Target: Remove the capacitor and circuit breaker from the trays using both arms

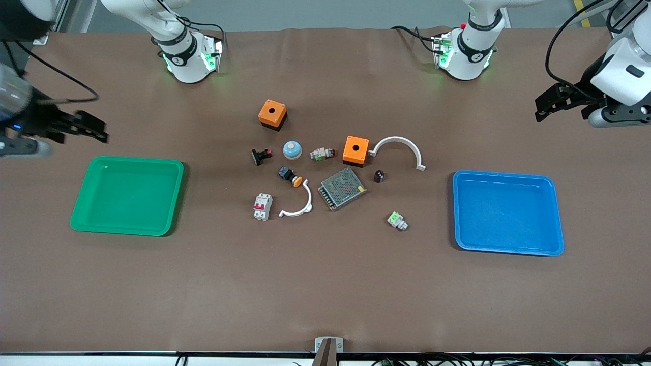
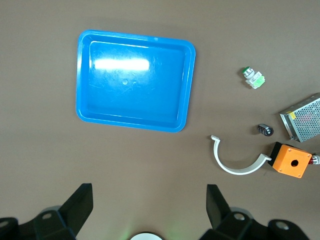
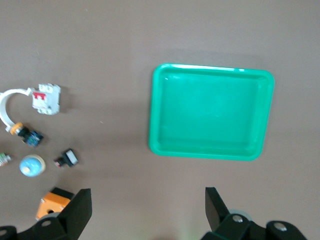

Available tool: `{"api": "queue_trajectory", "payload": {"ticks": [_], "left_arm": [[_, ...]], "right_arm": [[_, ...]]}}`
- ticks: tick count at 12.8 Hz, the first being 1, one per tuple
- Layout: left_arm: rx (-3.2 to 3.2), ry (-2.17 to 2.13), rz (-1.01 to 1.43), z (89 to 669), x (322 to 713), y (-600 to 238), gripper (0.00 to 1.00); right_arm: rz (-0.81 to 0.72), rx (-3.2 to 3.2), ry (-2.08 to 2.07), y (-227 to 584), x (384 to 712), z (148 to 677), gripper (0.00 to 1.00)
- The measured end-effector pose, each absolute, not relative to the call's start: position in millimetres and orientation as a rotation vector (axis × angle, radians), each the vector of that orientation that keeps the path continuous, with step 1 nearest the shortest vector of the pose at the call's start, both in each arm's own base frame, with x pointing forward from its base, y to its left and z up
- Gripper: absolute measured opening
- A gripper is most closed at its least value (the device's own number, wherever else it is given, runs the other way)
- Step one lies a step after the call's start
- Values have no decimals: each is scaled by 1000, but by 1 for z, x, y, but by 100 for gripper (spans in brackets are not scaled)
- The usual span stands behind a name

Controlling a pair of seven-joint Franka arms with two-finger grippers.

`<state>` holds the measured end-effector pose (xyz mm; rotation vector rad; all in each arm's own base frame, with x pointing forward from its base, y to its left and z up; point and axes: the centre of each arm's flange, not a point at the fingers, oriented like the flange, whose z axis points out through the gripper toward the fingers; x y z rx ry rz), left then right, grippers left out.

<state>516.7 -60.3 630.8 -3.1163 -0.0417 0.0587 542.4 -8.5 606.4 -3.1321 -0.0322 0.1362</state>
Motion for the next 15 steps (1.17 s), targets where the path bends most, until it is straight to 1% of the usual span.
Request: {"api": "queue_trajectory", "payload": {"ticks": [3,7,10,15], "left_arm": [[-3116,-34,58,631,516,-63,100],[-3116,-29,58,631,516,-65,100],[-3115,-27,58,631,516,-65,100],[-3116,-27,52,631,516,-66,100]], "right_arm": [[79,-3137,-81,-24,538,627,100],[-85,-3178,-232,-42,536,676,100],[-170,-3189,-207,-63,542,679,100],[-167,-3190,-225,-57,552,669,100]]}}
